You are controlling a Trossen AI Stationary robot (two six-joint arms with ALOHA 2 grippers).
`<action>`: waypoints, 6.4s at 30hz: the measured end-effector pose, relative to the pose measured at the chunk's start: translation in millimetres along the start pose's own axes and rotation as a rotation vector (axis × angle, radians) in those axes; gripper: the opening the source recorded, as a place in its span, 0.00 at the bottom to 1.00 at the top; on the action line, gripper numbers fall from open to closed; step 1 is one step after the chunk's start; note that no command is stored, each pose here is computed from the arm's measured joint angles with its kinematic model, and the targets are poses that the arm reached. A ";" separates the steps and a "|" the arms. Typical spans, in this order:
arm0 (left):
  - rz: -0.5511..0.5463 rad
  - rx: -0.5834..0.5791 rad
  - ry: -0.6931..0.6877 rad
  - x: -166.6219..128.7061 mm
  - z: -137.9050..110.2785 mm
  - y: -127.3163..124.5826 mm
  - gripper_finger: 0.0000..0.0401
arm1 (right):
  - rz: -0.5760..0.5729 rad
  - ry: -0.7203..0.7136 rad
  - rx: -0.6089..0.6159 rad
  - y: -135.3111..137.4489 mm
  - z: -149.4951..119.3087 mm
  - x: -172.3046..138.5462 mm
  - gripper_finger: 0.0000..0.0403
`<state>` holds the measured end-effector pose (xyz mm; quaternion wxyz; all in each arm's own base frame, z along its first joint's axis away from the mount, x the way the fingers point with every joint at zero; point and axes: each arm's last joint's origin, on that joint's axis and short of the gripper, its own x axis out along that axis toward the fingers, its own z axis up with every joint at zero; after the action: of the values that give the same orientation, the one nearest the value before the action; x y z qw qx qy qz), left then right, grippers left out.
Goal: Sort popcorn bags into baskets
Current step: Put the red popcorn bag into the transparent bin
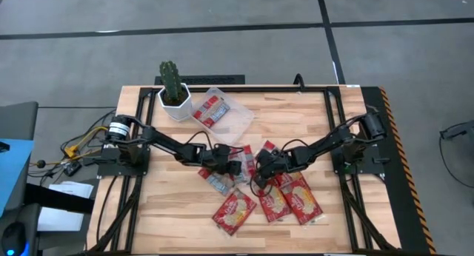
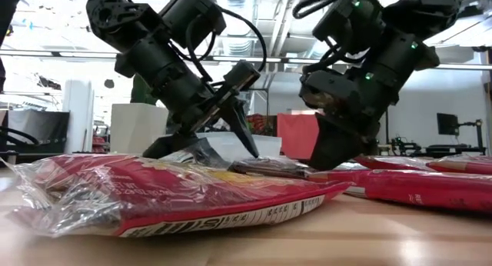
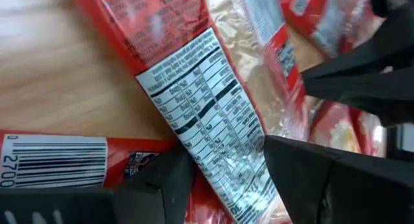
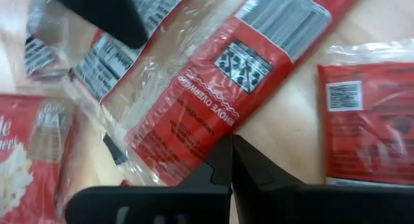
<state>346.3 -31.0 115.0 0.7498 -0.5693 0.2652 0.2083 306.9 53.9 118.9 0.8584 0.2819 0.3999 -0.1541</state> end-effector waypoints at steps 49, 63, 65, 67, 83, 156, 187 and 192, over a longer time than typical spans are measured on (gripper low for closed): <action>0.193 0.519 0.081 -107.9 165.3 -86.6 0.01 | -0.137 -0.363 -0.076 -44.6 53.6 -179.5 0.04; 0.292 0.590 0.170 -107.2 217.6 -35.4 0.01 | -0.137 -0.361 -0.077 -44.7 53.3 -179.5 0.06; 0.285 0.621 0.208 -101.1 214.5 -33.7 0.01 | -0.137 -0.361 -0.078 -44.7 53.2 -179.6 0.05; 0.280 0.637 0.242 -96.6 212.2 -31.5 0.01 | -0.139 -0.359 -0.078 -44.9 53.0 -179.5 0.04; 0.260 0.655 0.340 -63.9 209.0 -16.2 0.06 | -0.141 -0.364 -0.079 -44.8 53.4 -179.7 0.05; -0.015 -0.475 -0.193 -61.9 -116.6 30.9 0.48 | -0.058 -0.097 -0.223 39.4 21.1 23.1 0.05; -0.064 -0.345 -0.188 -66.8 -100.7 14.5 0.01 | 0.083 -0.093 -0.535 78.3 73.2 -45.3 0.06; -0.141 -0.280 -0.152 -87.4 -91.7 -4.6 0.00 | -0.008 -0.188 -0.531 64.5 92.5 -107.2 0.05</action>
<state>266.9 -121.5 154.6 0.6937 -0.6680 0.1357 0.2326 326.1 53.1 273.3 0.9350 0.0299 0.3458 -0.0727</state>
